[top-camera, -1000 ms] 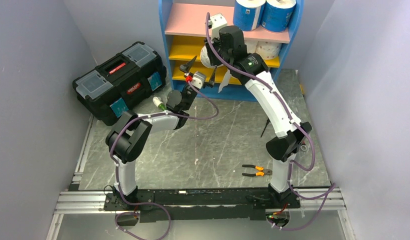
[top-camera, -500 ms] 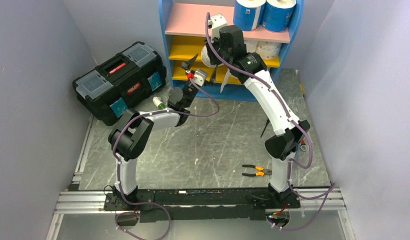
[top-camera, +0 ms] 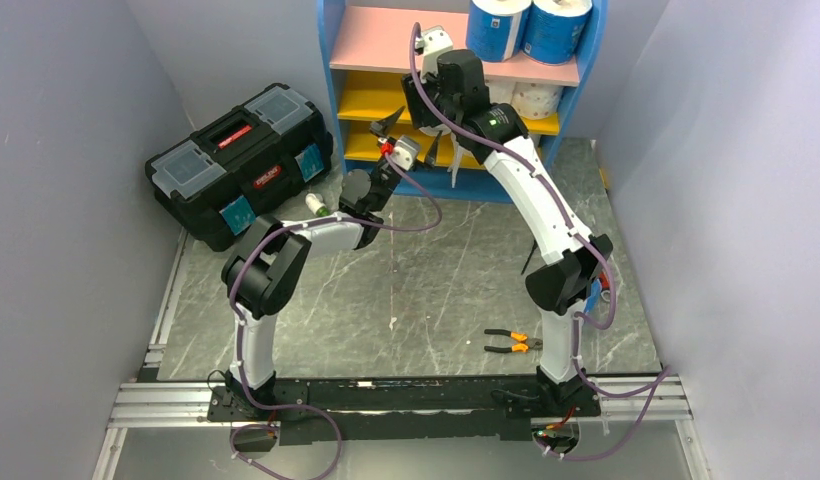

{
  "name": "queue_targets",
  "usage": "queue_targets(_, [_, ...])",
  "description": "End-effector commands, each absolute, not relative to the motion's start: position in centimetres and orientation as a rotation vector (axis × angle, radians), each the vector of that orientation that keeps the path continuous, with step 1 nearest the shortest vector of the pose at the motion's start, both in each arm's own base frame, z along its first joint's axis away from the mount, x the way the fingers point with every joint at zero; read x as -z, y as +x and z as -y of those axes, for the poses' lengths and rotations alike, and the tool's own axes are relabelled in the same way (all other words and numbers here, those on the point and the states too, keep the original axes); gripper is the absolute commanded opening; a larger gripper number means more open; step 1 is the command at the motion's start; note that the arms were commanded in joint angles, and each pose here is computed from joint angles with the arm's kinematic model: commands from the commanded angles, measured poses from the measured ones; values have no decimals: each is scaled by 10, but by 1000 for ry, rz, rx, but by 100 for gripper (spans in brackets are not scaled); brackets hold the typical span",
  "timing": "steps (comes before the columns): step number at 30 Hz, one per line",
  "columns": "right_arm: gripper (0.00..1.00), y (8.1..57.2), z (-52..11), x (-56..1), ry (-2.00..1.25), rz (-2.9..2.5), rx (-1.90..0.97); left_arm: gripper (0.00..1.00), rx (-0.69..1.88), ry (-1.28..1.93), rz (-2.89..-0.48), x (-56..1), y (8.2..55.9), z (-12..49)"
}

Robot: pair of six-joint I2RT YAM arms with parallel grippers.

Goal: Place and organize the paper towels onto the shelf
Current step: Place the paper towel on the shelf.

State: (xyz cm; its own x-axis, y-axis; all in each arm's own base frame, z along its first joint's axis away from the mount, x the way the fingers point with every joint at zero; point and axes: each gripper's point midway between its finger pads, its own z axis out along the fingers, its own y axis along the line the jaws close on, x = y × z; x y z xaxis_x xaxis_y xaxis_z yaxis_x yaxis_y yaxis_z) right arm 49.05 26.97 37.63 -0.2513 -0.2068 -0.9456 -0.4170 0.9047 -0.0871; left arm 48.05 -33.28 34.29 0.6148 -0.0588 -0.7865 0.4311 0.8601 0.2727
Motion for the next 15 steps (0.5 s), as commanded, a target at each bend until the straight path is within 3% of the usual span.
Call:
queue_targets(1, [60, 507, -260, -407, -383, -1743, -210, 99, 304, 404, -768, -385, 476, 324])
queue_targets(15, [72, 496, -259, -434, -349, -1696, -264, 99, 340, 378, -742, -401, 472, 322])
